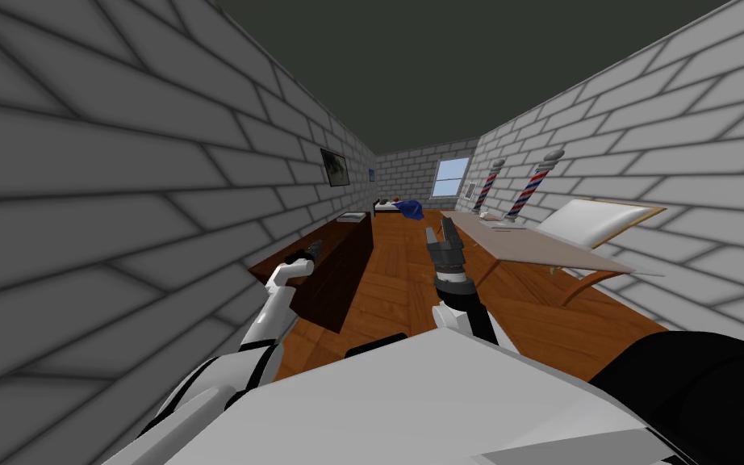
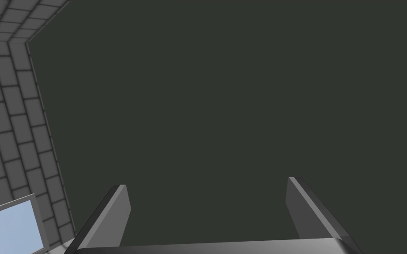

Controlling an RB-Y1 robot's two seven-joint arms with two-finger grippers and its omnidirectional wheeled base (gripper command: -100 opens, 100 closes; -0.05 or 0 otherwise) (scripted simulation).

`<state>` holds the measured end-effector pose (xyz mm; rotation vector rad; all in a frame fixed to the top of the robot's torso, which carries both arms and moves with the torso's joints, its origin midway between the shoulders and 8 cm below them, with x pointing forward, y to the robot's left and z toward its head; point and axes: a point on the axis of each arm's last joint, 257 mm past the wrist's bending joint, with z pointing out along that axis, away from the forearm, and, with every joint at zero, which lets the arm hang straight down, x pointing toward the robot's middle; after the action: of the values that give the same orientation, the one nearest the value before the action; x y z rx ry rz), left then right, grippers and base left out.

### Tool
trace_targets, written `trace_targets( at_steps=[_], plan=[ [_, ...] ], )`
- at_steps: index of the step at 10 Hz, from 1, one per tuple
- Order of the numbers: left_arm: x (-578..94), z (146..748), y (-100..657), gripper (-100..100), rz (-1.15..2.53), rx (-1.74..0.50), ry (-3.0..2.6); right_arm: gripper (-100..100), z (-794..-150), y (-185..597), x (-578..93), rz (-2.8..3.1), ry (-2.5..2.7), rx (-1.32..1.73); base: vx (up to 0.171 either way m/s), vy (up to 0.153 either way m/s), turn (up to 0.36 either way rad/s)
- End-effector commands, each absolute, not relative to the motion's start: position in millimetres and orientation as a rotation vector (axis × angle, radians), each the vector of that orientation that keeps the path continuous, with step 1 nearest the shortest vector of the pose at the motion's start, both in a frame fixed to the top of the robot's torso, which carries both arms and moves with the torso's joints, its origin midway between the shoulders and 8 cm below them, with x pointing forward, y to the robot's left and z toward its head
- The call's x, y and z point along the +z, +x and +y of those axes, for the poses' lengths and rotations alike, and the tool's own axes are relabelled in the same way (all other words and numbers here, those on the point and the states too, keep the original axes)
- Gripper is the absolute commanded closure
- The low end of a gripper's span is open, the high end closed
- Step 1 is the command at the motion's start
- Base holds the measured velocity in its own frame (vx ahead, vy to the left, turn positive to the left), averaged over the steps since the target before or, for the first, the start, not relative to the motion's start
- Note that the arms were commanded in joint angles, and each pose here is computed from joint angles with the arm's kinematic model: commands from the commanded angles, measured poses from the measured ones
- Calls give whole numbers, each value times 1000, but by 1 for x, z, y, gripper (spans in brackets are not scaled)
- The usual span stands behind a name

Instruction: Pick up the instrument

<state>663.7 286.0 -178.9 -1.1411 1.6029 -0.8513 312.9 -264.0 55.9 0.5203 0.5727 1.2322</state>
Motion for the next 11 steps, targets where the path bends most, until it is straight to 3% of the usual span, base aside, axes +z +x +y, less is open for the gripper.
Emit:
trace_targets(
  at_steps=[1, 11],
  plan=[
    [-195, 289, 665, -100, 1656, -809, -1168, 0, -264, 313, 56, 573, 520, 1232, 21, 42, -14],
    [-251, 314, 663, -100, 1916, -561, -1264, 0, -264, 313, 56, 573, 520, 1232, 31, 35, -9]
  ],
)
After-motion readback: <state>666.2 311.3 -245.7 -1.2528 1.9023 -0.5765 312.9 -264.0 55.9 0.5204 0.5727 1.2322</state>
